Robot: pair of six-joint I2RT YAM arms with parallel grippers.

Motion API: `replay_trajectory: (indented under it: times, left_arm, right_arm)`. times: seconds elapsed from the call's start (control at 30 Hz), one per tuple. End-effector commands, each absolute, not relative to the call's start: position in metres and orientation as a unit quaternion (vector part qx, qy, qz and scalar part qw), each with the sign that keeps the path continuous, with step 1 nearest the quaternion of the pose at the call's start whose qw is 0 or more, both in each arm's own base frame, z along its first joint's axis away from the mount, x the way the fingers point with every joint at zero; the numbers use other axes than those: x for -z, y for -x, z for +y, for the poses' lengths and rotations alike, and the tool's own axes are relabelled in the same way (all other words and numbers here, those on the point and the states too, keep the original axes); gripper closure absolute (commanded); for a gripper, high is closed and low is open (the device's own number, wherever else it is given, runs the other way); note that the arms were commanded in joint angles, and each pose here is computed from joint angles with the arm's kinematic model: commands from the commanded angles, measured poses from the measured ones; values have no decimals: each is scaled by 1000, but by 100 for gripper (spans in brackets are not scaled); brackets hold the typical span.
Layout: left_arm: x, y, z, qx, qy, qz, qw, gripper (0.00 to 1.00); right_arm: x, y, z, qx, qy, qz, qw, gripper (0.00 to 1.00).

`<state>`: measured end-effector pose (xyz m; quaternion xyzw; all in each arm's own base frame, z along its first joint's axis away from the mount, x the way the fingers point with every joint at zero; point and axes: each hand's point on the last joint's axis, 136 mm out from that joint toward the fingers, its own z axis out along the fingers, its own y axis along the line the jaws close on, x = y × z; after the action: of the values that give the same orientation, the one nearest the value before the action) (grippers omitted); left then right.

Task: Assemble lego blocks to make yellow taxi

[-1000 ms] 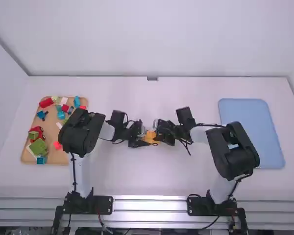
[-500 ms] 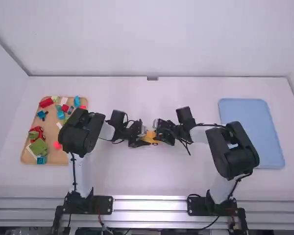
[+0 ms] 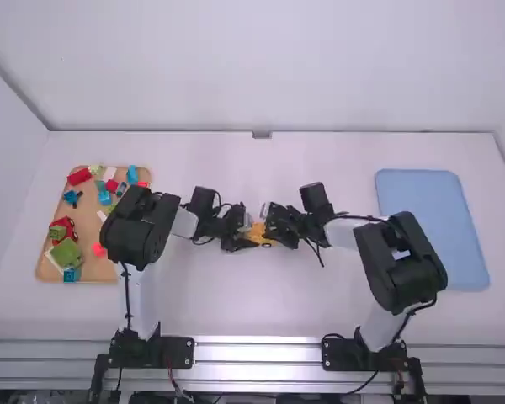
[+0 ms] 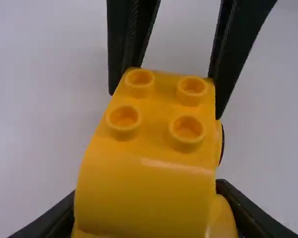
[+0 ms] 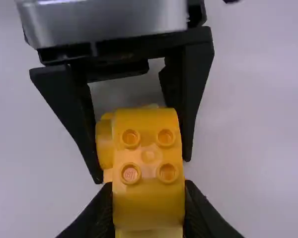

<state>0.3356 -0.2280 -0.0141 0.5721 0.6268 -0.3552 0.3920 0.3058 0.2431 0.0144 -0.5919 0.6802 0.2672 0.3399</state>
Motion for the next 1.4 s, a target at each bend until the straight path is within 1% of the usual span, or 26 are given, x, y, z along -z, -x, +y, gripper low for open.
replay_trajectory:
  times: [0.0, 0.17, 0.3, 0.4, 0.47, 0.53, 0.63, 0.73, 0.9, 1.0, 1.07, 1.1, 1.17, 1.2, 1.23, 1.27, 1.37]
  left_arm:
    - [19, -340, -228, 359, -558, 644, 380, 91]
    - [21, -338, -227, 363, -554, 649, 374, 91]
    - [21, -336, -227, 365, -553, 651, 370, 91]
    - [22, -334, -228, 365, -557, 649, 367, 92]
    - [24, -332, -226, 364, -562, 647, 365, 92]
    - [26, -328, -226, 364, -567, 645, 360, 92]
    - [31, -327, -222, 359, -561, 660, 347, 91]
    - [34, -325, -222, 358, -561, 664, 340, 91]
    - [32, -326, -222, 361, -561, 661, 344, 91]
    - [32, -325, -223, 362, -562, 660, 342, 91]
    - [32, -325, -222, 362, -561, 661, 343, 91]
    - [32, -324, -223, 363, -562, 660, 341, 91]
    - [32, -325, -222, 362, -559, 663, 342, 91]
    - [32, -325, -222, 363, -559, 663, 342, 91]
    - [32, -324, -223, 363, -560, 662, 341, 91]
    - [32, -325, -223, 363, -560, 662, 342, 91]
    - [32, -324, -223, 363, -560, 662, 341, 91]
  right_arm:
    - [-3, -290, 241, -284, 585, 691, 317, 100]
    - [-33, -306, 240, -292, 578, 666, 370, 99]
    - [-41, -319, 214, -262, 556, 694, 374, 99]
    - [-45, -322, 195, -245, 547, 709, 370, 99]
    - [-43, -318, 181, -237, 555, 711, 361, 99]
    - [-36, -313, 169, -231, 560, 716, 346, 94]
    - [-17, -303, 151, -220, 571, 728, 310, 93]
    - [-3, -298, 145, -221, 586, 721, 296, 91]
    - [16, -296, 138, -222, 587, 727, 278, 91]
    - [26, -293, 130, -208, 599, 728, 262, 91]
    - [28, -293, 129, -208, 597, 730, 261, 89]
    - [28, -293, 128, -209, 596, 730, 260, 80]
    - [28, -293, 128, -207, 596, 731, 259, 58]
    - [28, -293, 128, -207, 596, 731, 259, 52]
    - [28, -294, 128, -207, 596, 730, 261, 47]
    - [27, -294, 129, -207, 597, 729, 263, 46]
    - [23, -298, 131, -210, 598, 725, 269, 46]
